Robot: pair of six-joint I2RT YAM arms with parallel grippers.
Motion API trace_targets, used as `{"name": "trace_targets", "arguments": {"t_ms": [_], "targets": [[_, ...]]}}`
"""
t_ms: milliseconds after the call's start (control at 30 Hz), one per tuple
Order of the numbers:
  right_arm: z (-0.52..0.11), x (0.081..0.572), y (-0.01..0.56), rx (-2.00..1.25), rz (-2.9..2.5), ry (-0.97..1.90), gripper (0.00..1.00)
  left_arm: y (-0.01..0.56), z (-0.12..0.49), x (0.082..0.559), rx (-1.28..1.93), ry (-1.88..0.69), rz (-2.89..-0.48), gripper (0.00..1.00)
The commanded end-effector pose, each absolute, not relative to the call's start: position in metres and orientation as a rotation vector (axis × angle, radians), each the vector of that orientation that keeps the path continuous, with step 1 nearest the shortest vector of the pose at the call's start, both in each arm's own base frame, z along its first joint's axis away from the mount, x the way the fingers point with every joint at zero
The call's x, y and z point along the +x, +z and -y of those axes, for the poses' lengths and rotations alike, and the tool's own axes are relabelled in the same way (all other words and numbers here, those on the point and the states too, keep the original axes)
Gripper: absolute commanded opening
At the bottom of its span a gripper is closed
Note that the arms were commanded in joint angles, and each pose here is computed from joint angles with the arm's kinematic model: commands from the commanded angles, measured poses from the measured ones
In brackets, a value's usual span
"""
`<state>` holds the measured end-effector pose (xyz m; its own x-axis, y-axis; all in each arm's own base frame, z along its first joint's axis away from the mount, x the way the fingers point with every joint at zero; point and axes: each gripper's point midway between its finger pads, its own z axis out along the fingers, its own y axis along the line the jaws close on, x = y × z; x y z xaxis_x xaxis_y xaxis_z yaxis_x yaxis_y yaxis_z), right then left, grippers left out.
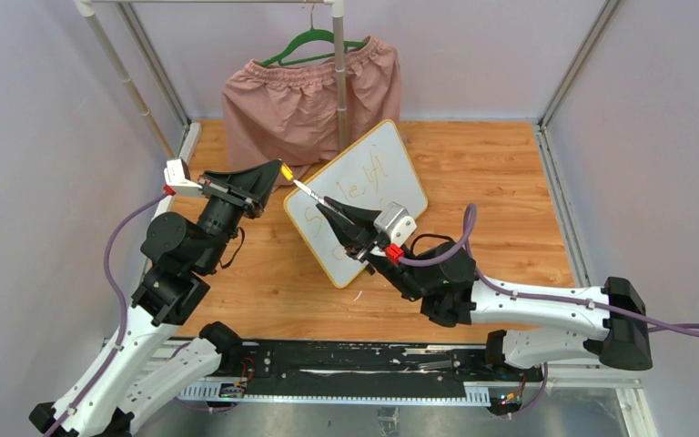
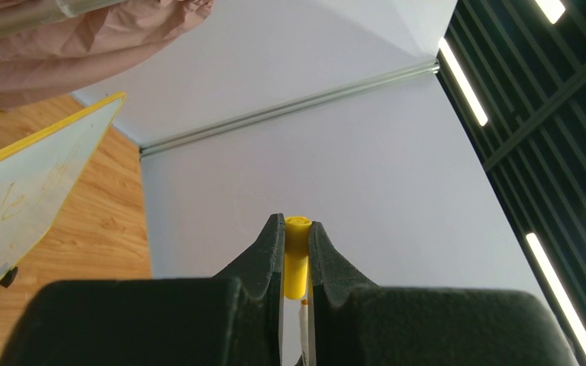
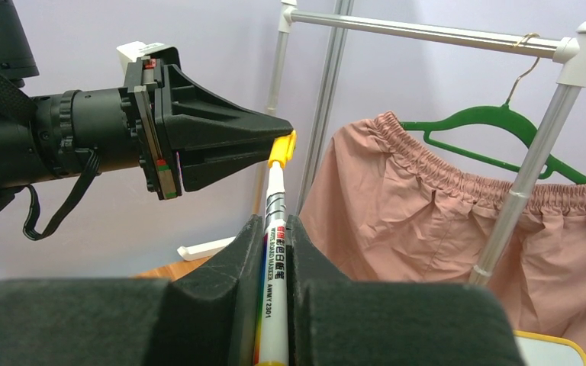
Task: Write a sentence on the whiteboard
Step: Close the whiteboard marker at the center of the board.
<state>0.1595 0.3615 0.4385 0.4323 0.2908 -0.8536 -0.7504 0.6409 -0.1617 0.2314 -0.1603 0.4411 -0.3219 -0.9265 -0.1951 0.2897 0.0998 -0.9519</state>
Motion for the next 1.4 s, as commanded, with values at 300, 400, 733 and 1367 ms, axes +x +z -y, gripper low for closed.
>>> {"name": "trace_targets", "arguments": {"t_ms": [300, 400, 733, 1367], "targets": [[-0.36, 0.156, 0.46, -0.528, -0.889, 0.736, 0.0, 0.468, 0.159, 0.22, -0.669, -1.527, -1.25, 0.0], [-0.362, 0.157, 0.461, -0.526, -0.89, 0.734, 0.0, 0.468, 0.161, 0.219, -0.663, -1.535, -1.254, 0.0], [-0.362, 0.159, 0.457, -0.523, -0.91, 0.73, 0.0, 0.471, 0.154, 0.216, -0.672, -1.526, -1.227, 0.0], [-0.361, 0.158, 0.459, -0.514, -0.909, 0.745, 0.0, 0.47, 0.153, 0.215, -0.668, -1.525, -1.228, 0.0]]}}
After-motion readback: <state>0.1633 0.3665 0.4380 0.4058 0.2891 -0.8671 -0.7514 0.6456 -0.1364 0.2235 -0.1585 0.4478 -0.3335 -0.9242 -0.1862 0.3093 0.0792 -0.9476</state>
